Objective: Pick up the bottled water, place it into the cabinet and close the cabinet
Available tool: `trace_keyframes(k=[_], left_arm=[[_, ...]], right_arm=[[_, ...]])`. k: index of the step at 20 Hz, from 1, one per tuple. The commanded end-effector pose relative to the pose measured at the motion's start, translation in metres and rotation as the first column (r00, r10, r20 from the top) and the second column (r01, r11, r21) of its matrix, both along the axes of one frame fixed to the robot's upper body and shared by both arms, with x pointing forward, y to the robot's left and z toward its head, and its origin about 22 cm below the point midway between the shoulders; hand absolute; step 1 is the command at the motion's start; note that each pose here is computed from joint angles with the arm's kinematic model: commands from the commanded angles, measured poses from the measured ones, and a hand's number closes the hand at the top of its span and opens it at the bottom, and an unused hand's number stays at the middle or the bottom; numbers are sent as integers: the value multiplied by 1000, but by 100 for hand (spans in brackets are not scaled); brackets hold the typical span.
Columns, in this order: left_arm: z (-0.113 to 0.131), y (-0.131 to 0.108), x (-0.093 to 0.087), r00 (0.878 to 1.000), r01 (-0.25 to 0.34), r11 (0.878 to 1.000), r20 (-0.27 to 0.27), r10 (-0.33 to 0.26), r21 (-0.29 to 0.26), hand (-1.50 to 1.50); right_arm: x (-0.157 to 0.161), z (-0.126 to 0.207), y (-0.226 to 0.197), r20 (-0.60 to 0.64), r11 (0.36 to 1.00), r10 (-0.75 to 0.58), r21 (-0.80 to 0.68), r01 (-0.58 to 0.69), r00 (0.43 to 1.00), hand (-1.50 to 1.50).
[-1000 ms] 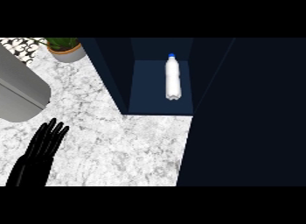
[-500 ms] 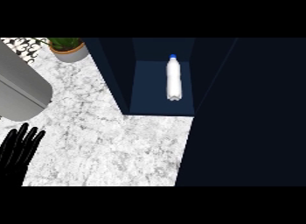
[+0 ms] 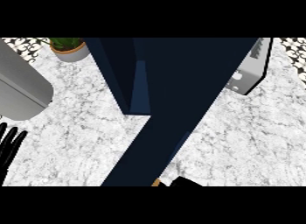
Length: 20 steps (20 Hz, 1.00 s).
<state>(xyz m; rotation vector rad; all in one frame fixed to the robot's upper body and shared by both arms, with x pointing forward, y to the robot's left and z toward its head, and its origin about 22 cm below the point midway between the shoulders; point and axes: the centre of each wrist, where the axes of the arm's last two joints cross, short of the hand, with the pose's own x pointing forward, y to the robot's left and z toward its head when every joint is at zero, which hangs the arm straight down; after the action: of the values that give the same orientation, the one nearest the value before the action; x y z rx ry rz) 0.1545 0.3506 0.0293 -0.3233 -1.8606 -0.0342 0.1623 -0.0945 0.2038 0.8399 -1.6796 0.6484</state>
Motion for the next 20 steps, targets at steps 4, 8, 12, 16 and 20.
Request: trace_keyframes(k=[4, 8, 12, 16, 20], left_arm=[[18, 3, -3, 1000, 21, 1000, 4, -21, -3, -150], [31, 3, -4, 1000, 15, 1000, 11, -15, 1, -150], [42, 2, -7, 999, 31, 999, 10, -31, 8, -150], [48, 14, -11, 999, 17, 1000, 37, -17, 5, -150], [49, 15, -19, 1000, 5, 1000, 10, -5, 0, -150]], right_arm=[[0, -3, 85, -3, 995, -103, 8, 103, 995, 150], [32, 10, 105, -87, 985, -161, 46, 165, 983, 150], [58, 20, 118, -132, 988, -132, 60, 141, 982, 150], [70, 22, 122, -127, 993, 101, -51, -108, 987, 150], [107, 4, 114, -197, 976, 198, -45, -211, 960, 150]])
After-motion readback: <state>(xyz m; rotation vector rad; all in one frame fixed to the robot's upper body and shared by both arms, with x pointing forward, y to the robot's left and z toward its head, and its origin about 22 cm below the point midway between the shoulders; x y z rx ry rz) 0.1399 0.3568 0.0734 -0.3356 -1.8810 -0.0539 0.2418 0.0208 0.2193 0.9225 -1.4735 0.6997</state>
